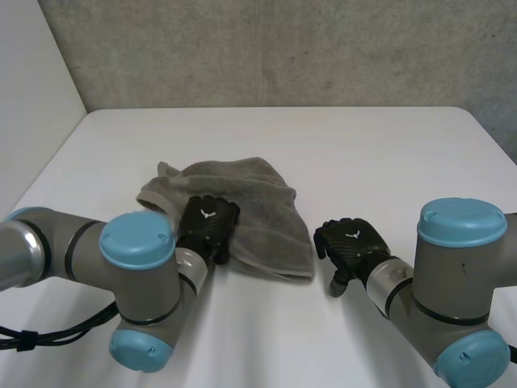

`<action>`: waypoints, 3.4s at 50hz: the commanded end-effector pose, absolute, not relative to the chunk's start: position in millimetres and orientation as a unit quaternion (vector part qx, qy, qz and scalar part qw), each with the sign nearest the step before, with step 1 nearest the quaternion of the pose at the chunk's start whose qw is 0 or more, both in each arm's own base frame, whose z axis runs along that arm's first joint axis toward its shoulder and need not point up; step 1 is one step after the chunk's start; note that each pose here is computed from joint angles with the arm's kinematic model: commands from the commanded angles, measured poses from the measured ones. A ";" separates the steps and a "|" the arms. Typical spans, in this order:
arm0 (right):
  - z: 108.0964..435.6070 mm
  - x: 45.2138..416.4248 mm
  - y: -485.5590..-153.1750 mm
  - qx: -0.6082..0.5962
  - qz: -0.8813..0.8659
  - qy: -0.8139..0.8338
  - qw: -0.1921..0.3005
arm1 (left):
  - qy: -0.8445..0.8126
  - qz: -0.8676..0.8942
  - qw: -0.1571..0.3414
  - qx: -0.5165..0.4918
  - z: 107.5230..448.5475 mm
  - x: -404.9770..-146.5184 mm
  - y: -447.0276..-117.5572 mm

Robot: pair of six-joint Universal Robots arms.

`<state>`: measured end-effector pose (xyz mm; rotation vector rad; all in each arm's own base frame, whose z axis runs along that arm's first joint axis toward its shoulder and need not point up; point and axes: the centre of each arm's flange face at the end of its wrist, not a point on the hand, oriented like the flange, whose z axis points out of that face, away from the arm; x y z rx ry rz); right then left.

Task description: Fold the towel.

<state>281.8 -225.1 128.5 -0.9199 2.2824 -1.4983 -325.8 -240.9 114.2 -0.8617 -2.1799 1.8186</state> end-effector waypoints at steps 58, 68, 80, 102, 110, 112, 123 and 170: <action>170.4 271.5 -246.8 -0.253 -0.552 0.782 0.139 | -0.790 0.574 0.172 -0.132 187.5 -311.7 -235.1; 176.8 285.4 -239.0 -0.269 -0.555 0.772 0.153 | -0.803 0.563 0.154 -0.124 174.1 -297.4 -238.0; 157.7 317.8 -225.0 -0.309 -0.527 0.772 0.174 | -0.803 0.562 0.148 -0.131 164.1 -294.8 -234.2; 142.2 355.2 -232.6 -0.325 -0.505 0.772 0.205 | -0.810 0.558 0.123 -0.131 152.6 -274.8 -245.7; 190.0 373.8 -264.5 -0.312 -0.575 0.721 0.228 | -0.748 0.627 0.159 -0.151 202.2 -292.9 -264.7; 216.4 379.3 -273.3 -0.310 -0.609 0.693 0.230 | -0.728 0.649 0.166 -0.146 222.2 -296.4 -267.9; 361.3 375.9 -299.4 -0.266 -0.760 0.548 0.226 | -0.609 0.740 0.283 -0.034 346.5 -289.3 -251.6; 225.6 264.0 -250.6 -0.358 -0.546 0.749 0.115 | -0.814 0.550 0.179 -0.055 205.9 -327.6 -273.7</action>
